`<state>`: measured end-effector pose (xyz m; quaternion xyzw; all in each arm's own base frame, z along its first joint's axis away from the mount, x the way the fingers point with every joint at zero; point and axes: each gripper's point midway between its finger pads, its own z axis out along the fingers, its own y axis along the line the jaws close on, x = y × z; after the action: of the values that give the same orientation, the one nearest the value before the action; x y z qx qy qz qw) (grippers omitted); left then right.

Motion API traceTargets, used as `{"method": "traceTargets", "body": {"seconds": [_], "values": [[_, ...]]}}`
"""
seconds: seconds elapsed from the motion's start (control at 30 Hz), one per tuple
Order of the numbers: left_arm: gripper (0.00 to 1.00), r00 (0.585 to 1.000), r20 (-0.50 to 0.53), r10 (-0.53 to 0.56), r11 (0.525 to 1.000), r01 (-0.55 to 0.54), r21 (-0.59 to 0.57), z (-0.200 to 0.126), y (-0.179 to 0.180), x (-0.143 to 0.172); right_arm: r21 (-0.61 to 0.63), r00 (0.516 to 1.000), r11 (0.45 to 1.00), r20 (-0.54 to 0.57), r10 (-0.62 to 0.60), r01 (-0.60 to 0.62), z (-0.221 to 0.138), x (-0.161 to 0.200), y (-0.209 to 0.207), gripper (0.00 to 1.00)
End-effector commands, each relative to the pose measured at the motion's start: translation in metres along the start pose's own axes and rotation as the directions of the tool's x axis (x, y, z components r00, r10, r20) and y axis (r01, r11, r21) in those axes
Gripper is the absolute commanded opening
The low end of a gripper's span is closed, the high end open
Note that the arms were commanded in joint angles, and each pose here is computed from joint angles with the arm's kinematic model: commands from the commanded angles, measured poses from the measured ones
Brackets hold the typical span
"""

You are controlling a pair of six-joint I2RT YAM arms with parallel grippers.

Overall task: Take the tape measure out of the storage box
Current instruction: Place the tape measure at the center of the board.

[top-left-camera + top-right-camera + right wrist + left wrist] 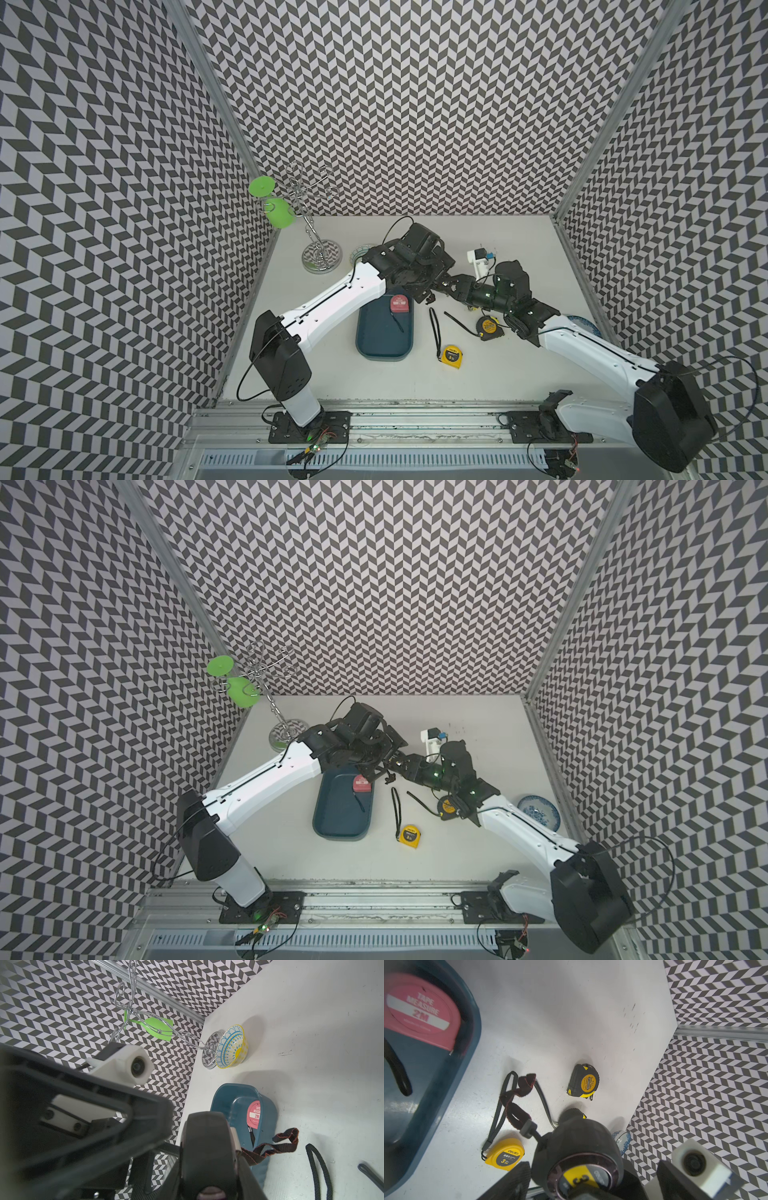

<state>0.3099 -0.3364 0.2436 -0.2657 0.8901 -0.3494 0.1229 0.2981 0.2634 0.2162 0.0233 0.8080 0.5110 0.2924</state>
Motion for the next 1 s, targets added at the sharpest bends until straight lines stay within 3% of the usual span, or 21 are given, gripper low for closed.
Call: {"method": "traceTargets", "body": {"seconds": [0.0, 0.3, 0.47, 0.5, 0.57, 0.97], "values": [[1.00, 0.986, 0.085, 0.145, 0.988, -0.149, 0.036, -0.023, -0.003, -0.018, -0.056, 0.999, 0.998, 0.030, -0.012, 0.014, 0.003, -0.009, 0.011, 0.09], [1.00, 0.890, 0.194, 0.413, 0.909, -0.417, -0.024, -0.049, 0.020, -0.051, -0.017, 0.998, 0.999, 0.052, 0.031, -0.030, 0.008, -0.017, -0.017, 0.09], [1.00, 0.830, 0.168, 0.533, 0.846, -0.525, -0.091, -0.045, 0.040, -0.054, 0.013, 0.996, 0.999, 0.067, 0.051, -0.052, 0.011, -0.023, -0.038, 0.09], [1.00, 0.820, 0.153, 0.551, 0.834, -0.540, -0.110, -0.042, 0.046, -0.053, 0.003, 0.992, 0.993, 0.038, 0.121, -0.122, 0.013, -0.017, -0.040, 0.08], [1.00, 0.806, 0.131, 0.578, 0.815, -0.561, -0.144, -0.037, 0.058, -0.053, 0.018, 0.988, 0.988, 0.029, 0.150, -0.151, 0.017, -0.014, -0.050, 0.08], [0.99, 0.784, 0.067, 0.617, 0.780, -0.598, -0.181, -0.014, 0.109, -0.045, 0.180, 0.962, 0.948, -0.024, 0.271, -0.262, 0.040, 0.013, -0.114, 0.08]]}}
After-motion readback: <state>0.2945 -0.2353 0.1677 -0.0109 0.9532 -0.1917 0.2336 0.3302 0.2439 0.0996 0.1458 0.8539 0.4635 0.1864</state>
